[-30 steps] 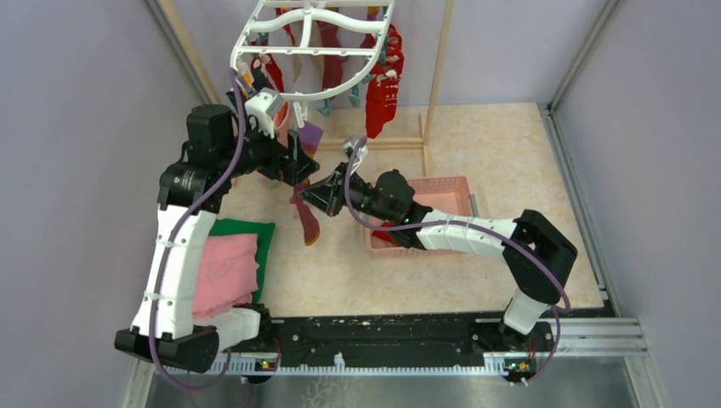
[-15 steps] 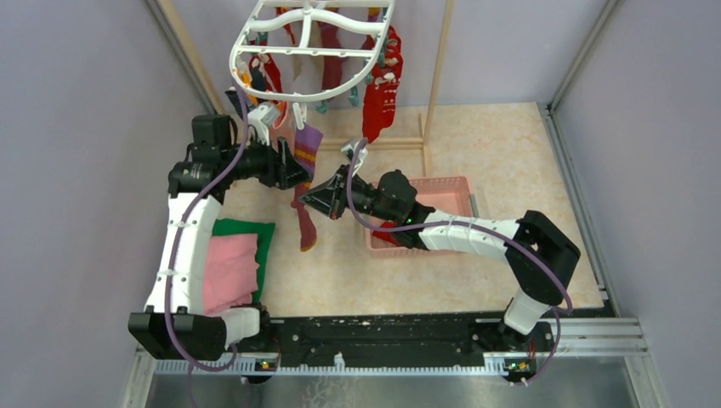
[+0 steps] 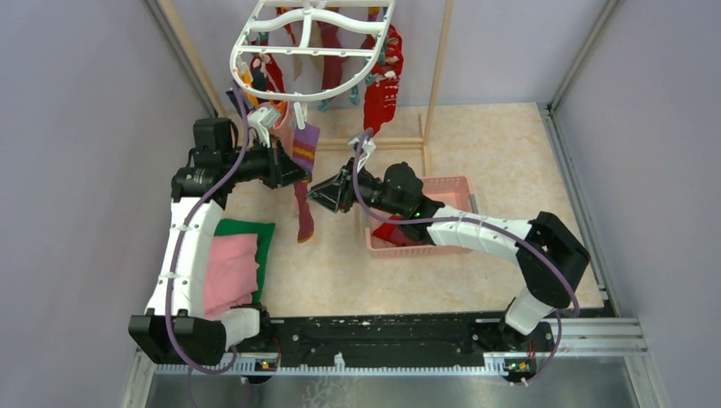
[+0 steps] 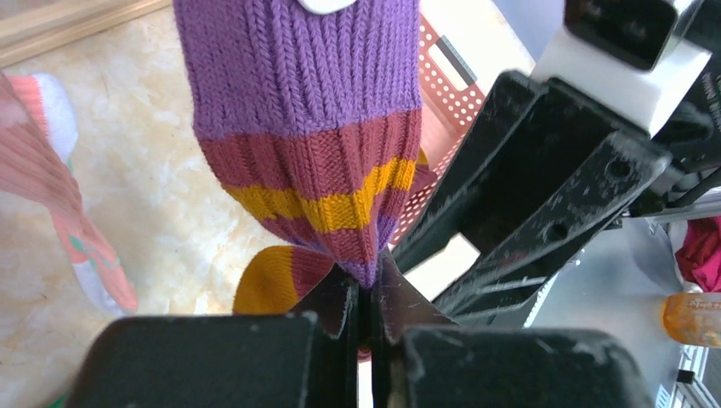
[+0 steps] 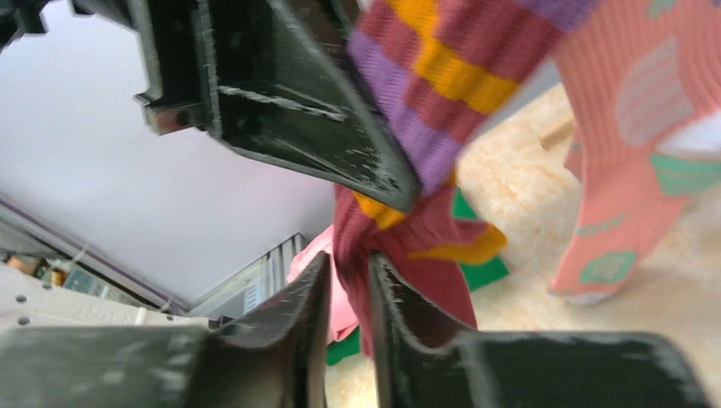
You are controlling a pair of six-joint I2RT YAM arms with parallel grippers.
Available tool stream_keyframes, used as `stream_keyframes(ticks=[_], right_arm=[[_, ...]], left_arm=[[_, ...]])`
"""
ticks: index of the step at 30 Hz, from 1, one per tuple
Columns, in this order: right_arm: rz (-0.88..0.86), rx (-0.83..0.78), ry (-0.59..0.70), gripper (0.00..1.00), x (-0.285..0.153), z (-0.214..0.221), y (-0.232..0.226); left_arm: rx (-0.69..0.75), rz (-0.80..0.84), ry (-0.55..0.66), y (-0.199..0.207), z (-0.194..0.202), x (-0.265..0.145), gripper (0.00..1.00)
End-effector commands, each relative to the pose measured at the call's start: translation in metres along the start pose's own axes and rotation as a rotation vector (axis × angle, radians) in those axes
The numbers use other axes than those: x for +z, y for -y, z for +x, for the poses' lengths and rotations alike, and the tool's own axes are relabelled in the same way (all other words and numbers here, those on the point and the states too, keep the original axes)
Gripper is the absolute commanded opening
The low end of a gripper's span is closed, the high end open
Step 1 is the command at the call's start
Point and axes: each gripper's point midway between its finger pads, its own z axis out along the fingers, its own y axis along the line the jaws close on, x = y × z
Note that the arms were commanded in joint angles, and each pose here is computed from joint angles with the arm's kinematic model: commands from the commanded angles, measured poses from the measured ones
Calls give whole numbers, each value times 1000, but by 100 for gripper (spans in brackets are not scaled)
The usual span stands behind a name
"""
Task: Remove the socks clipped to the hanger
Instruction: Remove the sock from the hanger.
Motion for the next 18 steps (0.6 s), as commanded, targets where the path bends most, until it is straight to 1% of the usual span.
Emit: stream_keyframes(ticks=[1, 5, 6, 8, 9, 12, 15, 18], right_arm=[[83, -106, 138, 34, -21, -79, -10], [157, -139, 228, 46, -25, -126, -19], [156, -137, 248, 51, -23, -137, -23], [145, -126, 269, 70, -15, -155, -31], [139, -122, 272, 73, -9, -163, -35], [153, -94, 266, 74, 11, -174, -30], [181, -28, 248, 72, 26, -178, -17], [175, 26, 245, 72, 33, -181, -16]], left_arm=[[55, 0, 83, 8, -16, -5, 0], [51, 7, 96, 9, -16, -5, 0], [48, 7, 95, 9, -16, -5, 0], [39, 11, 91, 9, -15, -5, 0], [37, 14, 91, 10, -16, -5, 0], [33, 17, 91, 13, -16, -6, 0], [32, 21, 93, 16, -17, -8, 0], [36, 16, 97, 18, -18, -10, 0]])
